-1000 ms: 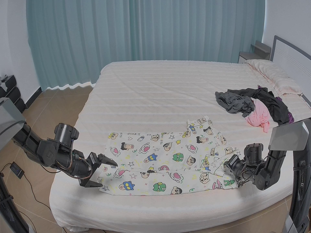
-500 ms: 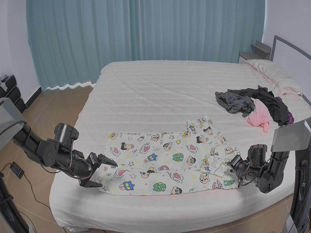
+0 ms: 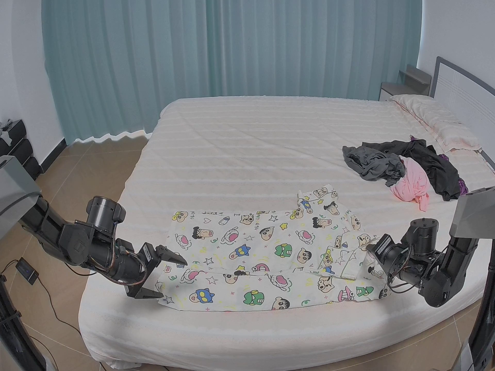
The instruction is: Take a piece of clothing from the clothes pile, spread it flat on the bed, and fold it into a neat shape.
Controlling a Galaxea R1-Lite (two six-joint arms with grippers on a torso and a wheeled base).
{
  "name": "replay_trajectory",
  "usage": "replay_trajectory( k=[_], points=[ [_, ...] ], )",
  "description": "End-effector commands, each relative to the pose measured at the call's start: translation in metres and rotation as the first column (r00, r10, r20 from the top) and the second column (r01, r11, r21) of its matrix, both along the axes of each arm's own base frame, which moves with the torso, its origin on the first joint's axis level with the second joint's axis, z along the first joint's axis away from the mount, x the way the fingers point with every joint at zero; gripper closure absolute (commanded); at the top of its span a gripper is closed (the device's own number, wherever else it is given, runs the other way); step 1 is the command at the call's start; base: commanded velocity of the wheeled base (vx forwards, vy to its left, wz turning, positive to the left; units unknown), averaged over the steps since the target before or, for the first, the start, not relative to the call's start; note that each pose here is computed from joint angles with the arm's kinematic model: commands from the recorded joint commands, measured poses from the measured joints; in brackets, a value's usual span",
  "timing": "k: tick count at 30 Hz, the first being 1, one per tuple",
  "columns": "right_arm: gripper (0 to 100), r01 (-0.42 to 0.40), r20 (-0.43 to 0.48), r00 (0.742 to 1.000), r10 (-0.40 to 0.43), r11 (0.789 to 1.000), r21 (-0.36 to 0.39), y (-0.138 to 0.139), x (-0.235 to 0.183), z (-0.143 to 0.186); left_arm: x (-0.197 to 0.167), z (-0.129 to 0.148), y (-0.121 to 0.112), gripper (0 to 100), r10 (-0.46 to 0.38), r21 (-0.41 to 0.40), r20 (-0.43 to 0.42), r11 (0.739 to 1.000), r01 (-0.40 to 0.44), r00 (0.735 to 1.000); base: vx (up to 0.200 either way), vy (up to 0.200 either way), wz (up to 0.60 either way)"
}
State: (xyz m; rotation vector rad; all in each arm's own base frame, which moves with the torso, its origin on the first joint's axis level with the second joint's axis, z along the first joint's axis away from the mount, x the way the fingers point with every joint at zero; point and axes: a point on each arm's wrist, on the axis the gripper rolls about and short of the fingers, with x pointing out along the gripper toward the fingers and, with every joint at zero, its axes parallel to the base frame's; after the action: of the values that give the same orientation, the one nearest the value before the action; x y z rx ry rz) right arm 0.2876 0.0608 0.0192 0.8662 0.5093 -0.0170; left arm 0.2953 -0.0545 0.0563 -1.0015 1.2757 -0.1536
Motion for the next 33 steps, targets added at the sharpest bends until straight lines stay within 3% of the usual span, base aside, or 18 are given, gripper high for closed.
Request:
replay_trajectory(
  k=[1, 9, 22, 33],
  points=[
    [100, -0.025, 0.043, 0.999, 0.026, 1.0, -0.01, 0.005, -0.01, 0.021, 0.0, -0.001, 0.0, 0, 0.001, 0.0, -0.002, 1.0, -0.001, 1.0, 0.0, 0.0, 0.0],
    [100, -0.03, 0.04, 0.999, 0.031, 0.999, -0.027, 0.012, -0.02, 0.038, 0.0, -0.001, 0.0, 0, -0.001, 0.001, -0.003, 1.0, 0.001, 1.0, 0.0, 0.0, 0.0],
    [100, -0.125, -0.047, 0.991, 0.122, 0.99, -0.07, 0.027, -0.045, 0.054, 0.0, -0.001, 0.0, 0, -0.001, 0.001, -0.001, 1.0, 0.001, 1.0, 0.0, 0.0, 0.0],
    [100, -0.152, -0.117, 0.983, 0.139, 0.982, -0.11, 0.026, -0.052, 0.055, 0.0, -0.001, 0.0, 0, -0.001, 0.001, -0.001, 1.0, 0.001, 1.0, 0.0, 0.0, 0.0]
  ],
)
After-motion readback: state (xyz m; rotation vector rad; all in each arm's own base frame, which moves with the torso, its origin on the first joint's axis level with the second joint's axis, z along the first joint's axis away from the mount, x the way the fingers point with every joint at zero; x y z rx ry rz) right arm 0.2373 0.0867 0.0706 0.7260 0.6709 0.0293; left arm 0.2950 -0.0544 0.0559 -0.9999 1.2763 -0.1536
